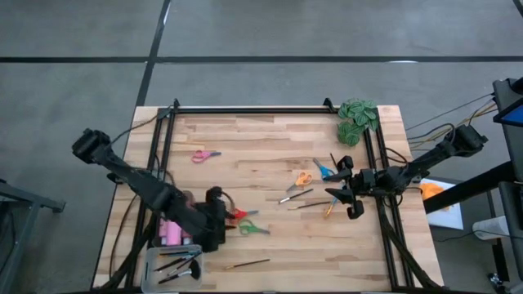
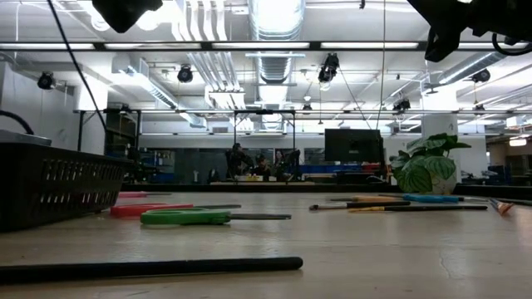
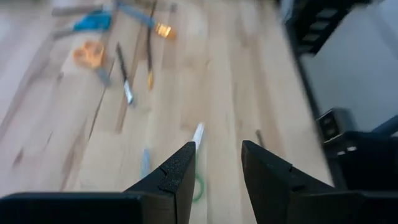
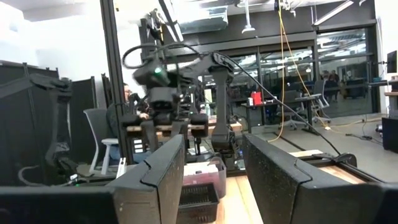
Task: Pick & Place Paint Supplies
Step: Put the gold paint brush into the transparent bin
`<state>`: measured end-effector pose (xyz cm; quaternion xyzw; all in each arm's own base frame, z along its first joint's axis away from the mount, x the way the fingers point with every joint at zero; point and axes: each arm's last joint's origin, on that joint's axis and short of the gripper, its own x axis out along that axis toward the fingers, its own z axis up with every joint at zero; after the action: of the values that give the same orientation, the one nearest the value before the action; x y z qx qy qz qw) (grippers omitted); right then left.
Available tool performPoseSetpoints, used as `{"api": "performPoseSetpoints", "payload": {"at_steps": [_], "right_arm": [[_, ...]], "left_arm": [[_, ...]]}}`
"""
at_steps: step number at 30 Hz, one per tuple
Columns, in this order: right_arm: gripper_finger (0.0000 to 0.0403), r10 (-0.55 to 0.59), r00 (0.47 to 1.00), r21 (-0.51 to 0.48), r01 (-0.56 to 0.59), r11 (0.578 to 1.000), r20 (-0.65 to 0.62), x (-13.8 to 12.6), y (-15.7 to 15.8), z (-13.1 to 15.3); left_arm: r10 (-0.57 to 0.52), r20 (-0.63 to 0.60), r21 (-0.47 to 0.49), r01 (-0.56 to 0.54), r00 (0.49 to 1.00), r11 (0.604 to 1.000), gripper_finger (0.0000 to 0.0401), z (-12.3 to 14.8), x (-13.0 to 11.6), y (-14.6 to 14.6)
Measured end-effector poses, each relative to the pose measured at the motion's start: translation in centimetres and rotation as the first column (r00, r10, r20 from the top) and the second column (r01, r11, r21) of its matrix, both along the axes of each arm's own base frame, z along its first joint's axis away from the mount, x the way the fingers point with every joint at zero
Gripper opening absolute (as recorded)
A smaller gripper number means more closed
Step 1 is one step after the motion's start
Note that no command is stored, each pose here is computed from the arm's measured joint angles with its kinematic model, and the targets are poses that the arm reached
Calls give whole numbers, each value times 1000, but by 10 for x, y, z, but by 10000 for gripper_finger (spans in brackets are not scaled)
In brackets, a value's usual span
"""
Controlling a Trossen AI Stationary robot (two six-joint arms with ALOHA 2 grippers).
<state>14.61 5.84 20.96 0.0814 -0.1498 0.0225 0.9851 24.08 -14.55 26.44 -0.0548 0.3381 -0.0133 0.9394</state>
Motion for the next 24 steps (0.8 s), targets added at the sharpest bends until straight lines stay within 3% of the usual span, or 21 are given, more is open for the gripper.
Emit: {"api": "performPoseSetpoints", "payload": {"at_steps": [5, 10, 24], "right_arm": [[159, 0, 1000, 1, 0, 1000, 0, 0, 0, 0], [159, 0, 1000, 0, 0, 1000, 0, 0, 0, 0], [159, 0, 1000, -9, 0, 1000, -20, 0, 0, -2]], "left_arm": [[50, -146, 44, -44, 988, 998, 133, -13, 30, -22], [41, -204, 52, -31, 978, 998, 133, -24, 55, -44], [138, -280, -16, -148, 950, 989, 134, -55, 60, -72]]}}
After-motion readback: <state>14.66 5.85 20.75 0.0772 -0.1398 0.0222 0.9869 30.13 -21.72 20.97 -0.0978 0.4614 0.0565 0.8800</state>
